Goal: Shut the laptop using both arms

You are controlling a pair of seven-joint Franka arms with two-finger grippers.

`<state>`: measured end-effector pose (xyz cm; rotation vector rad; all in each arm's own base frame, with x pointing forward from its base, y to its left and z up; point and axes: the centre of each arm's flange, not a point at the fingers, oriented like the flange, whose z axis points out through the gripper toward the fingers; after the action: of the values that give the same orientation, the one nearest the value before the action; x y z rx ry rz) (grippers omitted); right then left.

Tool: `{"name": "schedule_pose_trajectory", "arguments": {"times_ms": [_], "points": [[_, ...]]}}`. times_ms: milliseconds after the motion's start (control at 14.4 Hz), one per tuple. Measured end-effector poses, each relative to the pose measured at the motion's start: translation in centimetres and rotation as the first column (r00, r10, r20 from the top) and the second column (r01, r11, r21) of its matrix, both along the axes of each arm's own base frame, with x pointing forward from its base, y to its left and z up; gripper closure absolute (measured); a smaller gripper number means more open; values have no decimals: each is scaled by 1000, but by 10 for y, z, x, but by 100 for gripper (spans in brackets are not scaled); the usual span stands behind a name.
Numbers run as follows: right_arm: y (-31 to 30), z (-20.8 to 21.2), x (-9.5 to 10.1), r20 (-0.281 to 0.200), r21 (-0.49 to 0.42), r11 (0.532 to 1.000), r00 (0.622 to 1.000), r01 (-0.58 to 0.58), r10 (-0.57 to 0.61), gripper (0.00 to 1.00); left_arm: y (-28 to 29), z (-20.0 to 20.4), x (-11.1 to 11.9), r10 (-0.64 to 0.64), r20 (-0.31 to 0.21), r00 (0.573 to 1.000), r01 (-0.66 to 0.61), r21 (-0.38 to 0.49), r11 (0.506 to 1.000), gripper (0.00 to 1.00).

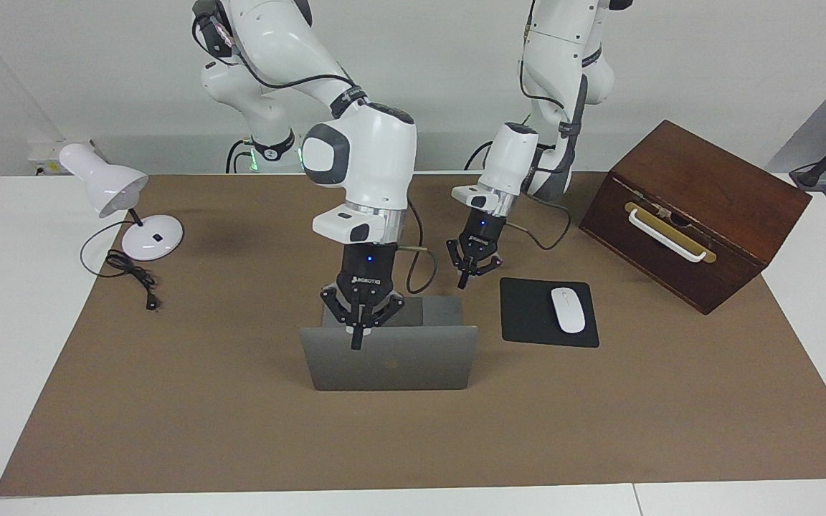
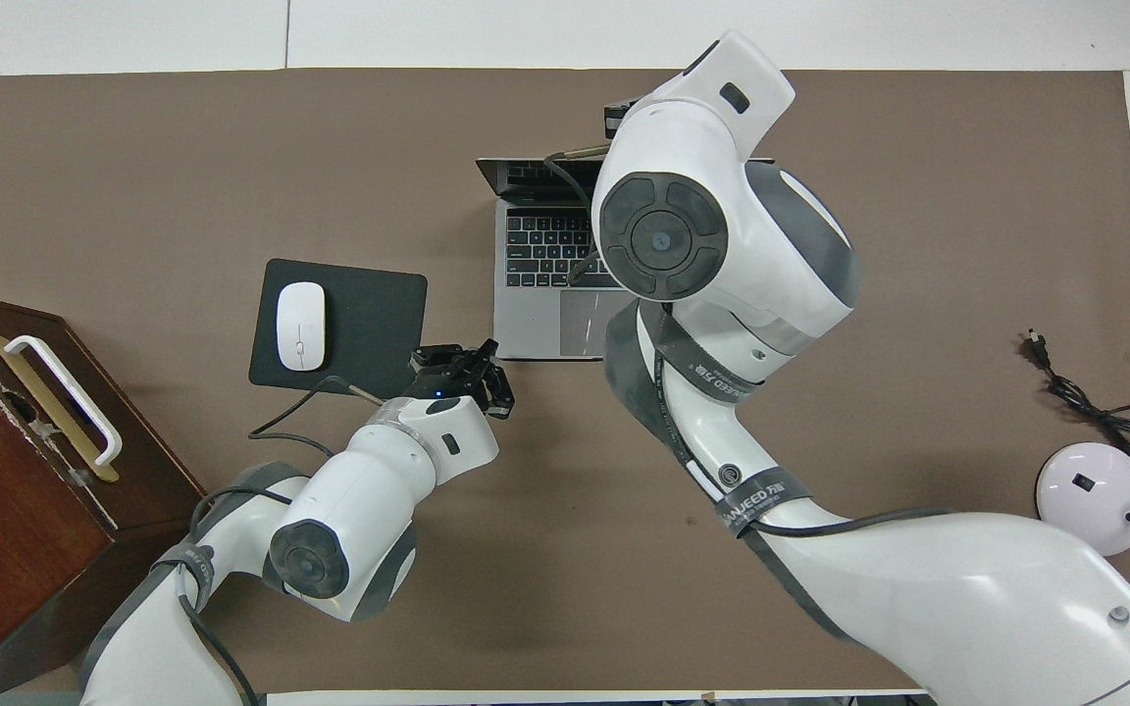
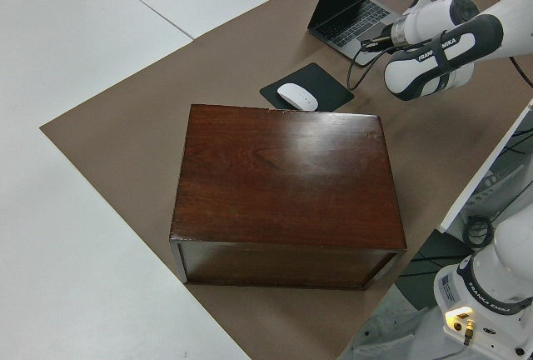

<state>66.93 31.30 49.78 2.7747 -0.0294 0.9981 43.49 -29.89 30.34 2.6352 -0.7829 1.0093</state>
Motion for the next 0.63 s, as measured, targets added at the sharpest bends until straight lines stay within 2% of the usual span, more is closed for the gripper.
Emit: {"name": "schedule_pose_trajectory", "arguments": {"times_ms": [278,625], "points": [[3,6,7,18,5,1000,1000,-5,5,99,-15,-24,-1,-22,19,1000,22,-7,1000,99],[6,-1,16,23,6,1000,1000,-3,3,99,-17,-30,4,-19,21,1000,19,-6,1000,99]]}}
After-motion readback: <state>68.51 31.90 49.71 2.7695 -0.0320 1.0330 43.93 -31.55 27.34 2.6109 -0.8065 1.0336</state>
